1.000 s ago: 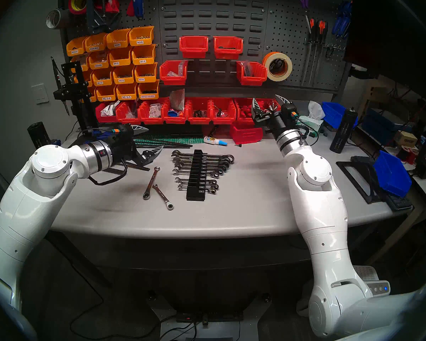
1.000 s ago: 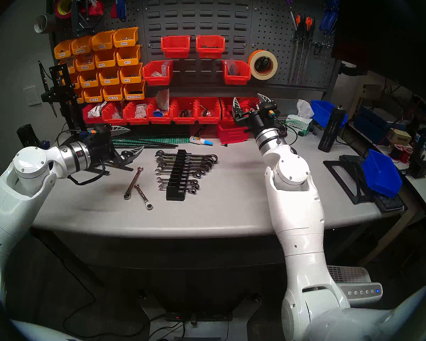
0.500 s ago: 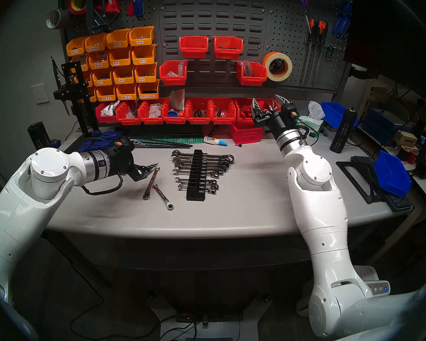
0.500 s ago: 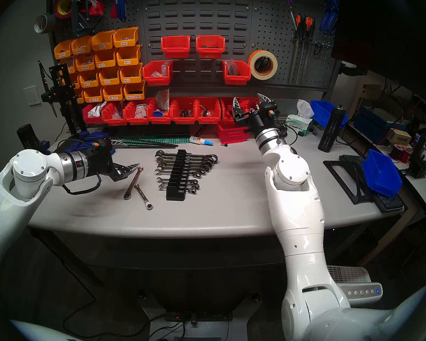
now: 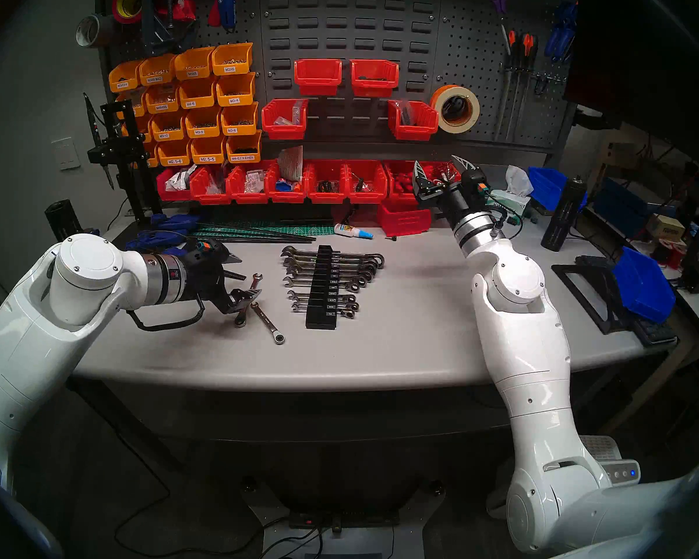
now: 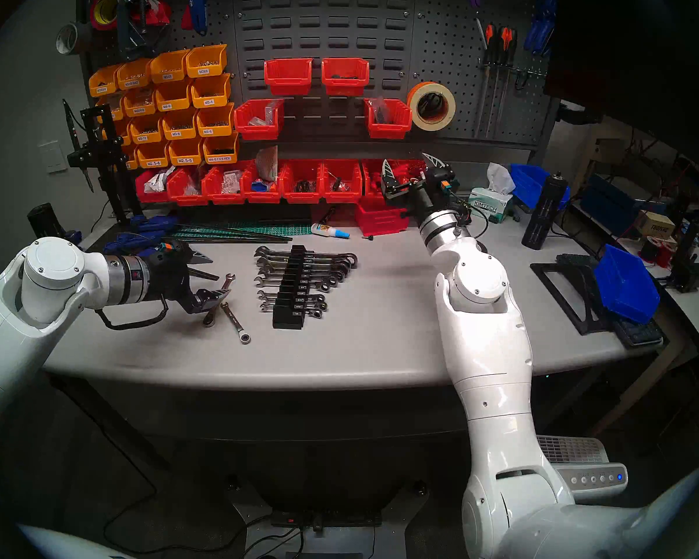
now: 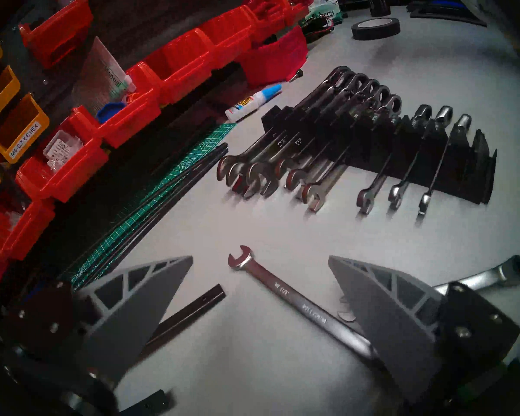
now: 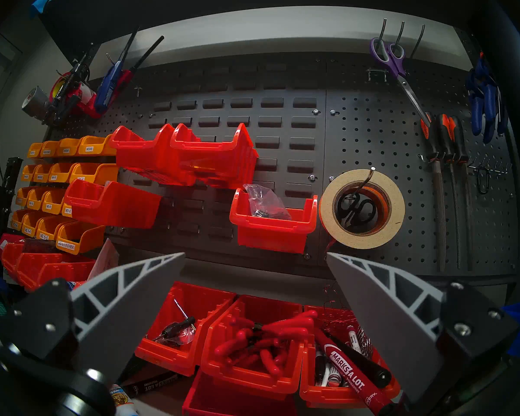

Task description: Put the wrenches on the table into the correct slot in the case

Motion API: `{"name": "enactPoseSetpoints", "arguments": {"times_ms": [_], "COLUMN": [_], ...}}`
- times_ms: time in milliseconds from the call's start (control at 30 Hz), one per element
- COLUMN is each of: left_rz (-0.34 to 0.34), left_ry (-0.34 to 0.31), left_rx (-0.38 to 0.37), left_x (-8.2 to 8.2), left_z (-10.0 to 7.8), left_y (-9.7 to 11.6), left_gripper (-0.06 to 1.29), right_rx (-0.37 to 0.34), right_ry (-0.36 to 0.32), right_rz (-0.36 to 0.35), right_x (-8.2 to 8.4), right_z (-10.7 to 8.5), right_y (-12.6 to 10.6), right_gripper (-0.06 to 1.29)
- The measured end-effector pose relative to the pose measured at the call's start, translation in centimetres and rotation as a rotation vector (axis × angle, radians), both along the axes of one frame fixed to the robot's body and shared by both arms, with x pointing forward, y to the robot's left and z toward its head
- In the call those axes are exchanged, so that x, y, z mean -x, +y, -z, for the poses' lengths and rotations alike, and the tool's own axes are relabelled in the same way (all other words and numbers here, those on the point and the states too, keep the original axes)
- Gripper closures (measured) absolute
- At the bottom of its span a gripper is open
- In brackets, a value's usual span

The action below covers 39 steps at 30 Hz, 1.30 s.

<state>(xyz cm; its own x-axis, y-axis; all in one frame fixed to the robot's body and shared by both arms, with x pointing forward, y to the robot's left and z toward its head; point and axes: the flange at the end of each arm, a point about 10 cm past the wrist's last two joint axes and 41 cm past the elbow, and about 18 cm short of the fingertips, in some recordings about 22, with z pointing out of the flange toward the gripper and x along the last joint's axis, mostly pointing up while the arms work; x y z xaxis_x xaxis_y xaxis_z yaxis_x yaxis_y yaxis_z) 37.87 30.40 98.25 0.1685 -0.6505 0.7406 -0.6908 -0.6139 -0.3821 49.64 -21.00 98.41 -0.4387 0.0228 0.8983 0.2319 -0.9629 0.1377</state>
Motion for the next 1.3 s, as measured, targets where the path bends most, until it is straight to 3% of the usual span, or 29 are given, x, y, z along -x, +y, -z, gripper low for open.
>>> {"name": "enactPoseSetpoints", "arguments": {"times_ms": [233, 767, 1100, 1300], "left_rz": [-0.035, -0.1, -0.097, -0.066], "left_ry": [0.057, 0.061, 0.06, 0.093], "left_rx": [-0.003, 0.025, 0.026, 0.004], "left_x": [0.3, -0.2, -0.3, 0.0], "left_z": [-0.7, -1.6, -1.9, -2.3], "left_y": [-0.3, -0.9, -1.1, -1.5], "left_gripper": [0.0, 0.0, 0.0, 0.0], "right_rx": [0.0, 0.0, 0.0, 0.0], "right_ry": [0.0, 0.0, 0.0, 0.0], "right_rz": [0.0, 0.0, 0.0, 0.0], "right_x": [0.0, 0.0, 0.0, 0.0], "right_z": [0.0, 0.0, 0.0, 0.0], "right_y": [0.0, 0.0, 0.0, 0.0], "right_gripper": [-0.01, -0.01, -0.01, -0.01]}}
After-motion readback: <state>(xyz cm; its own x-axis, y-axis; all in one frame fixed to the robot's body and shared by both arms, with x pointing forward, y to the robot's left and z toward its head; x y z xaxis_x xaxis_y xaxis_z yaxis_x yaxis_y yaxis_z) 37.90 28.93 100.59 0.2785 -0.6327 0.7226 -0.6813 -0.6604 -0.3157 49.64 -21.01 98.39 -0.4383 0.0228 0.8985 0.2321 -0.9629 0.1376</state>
